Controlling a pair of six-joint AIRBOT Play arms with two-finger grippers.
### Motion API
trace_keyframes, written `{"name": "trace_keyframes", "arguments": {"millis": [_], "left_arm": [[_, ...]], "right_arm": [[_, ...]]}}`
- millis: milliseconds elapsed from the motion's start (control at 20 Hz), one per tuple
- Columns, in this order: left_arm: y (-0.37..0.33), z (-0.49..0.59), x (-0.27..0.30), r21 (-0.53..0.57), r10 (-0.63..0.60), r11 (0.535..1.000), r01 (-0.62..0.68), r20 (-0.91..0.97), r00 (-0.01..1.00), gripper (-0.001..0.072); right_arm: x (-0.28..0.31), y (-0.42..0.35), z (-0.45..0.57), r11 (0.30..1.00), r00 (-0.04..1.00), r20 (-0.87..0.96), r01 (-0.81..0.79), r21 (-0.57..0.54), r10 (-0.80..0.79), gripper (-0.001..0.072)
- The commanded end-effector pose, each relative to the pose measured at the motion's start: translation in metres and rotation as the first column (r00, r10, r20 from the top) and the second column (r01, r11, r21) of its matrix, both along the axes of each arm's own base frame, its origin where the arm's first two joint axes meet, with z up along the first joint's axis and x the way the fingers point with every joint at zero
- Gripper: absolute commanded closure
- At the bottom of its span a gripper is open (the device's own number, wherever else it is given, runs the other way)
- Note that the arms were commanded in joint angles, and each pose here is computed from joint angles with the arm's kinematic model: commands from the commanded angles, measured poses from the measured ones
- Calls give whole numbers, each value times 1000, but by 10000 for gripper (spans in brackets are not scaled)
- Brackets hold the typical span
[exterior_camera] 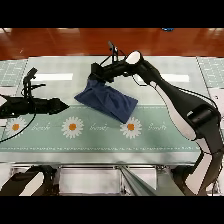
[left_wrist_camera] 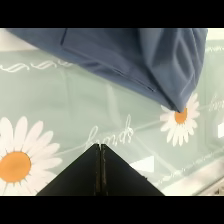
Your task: Fold the shirts.
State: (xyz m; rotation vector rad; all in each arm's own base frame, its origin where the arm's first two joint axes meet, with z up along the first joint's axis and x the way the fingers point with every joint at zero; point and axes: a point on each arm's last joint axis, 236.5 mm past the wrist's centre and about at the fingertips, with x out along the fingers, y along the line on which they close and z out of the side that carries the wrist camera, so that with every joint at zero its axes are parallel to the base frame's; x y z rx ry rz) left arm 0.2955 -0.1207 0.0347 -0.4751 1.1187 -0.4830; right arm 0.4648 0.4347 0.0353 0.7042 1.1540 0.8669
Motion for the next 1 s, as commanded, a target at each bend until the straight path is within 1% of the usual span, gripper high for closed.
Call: {"name": "trace_keyframes", "arguments": {"millis": [0,150,250,300,350,400,450,500,550,600,650,700,750,850,950], "left_arm": [[3,-7,8,7,27,1000,-27,9,1000,689],[9,-11,19,11,63,998,-63,20,998,689],[29,3,35,13,126,992,-127,63,990,689],[43,18,44,6,162,987,-163,88,983,689],[57,35,52,-12,199,980,-199,117,973,689],[70,52,59,-34,239,971,-236,146,960,689],[82,67,65,-56,280,960,-274,177,944,689],[92,79,68,-78,319,948,-309,204,926,689],[99,85,68,-87,344,939,-332,220,913,689],[101,88,67,-78,338,941,-329,235,911,689],[98,88,65,-70,317,949,-309,242,917,689],[91,86,63,-66,290,957,-283,241,926,689],[82,82,61,-66,268,963,-260,231,935,689],[62,70,54,-69,222,975,-212,202,954,689],[44,53,48,-69,186,982,-176,172,967,689]], "right_arm": [[10,18,4,997,999,22,49,60,-50,299],[3,8,12,998,1000,-3,11,61,-10,300],[-3,-25,33,997,998,-29,-45,62,47,301],[-8,-53,47,995,996,-27,-87,40,89,301],[-12,-87,60,993,993,-10,-116,-18,116,301],[-19,-130,72,983,991,12,-128,-128,131,301],[-26,-177,76,954,992,29,-110,-280,123,301],[-33,-238,77,872,996,50,-46,-488,80,301],[-39,-300,80,747,996,88,62,-662,-5,301],[-50,-360,89,602,982,155,186,-777,-104,300],[-63,-400,96,507,957,222,287,-813,-186,300],[-78,-424,96,471,925,280,372,-799,-256,299],[-93,-434,86,482,901,304,425,-767,-310,296],[-129,-433,40,544,872,242,460,-701,-425,295],[-156,-404,-16,653,863,102,447,-612,-495,295]]}}
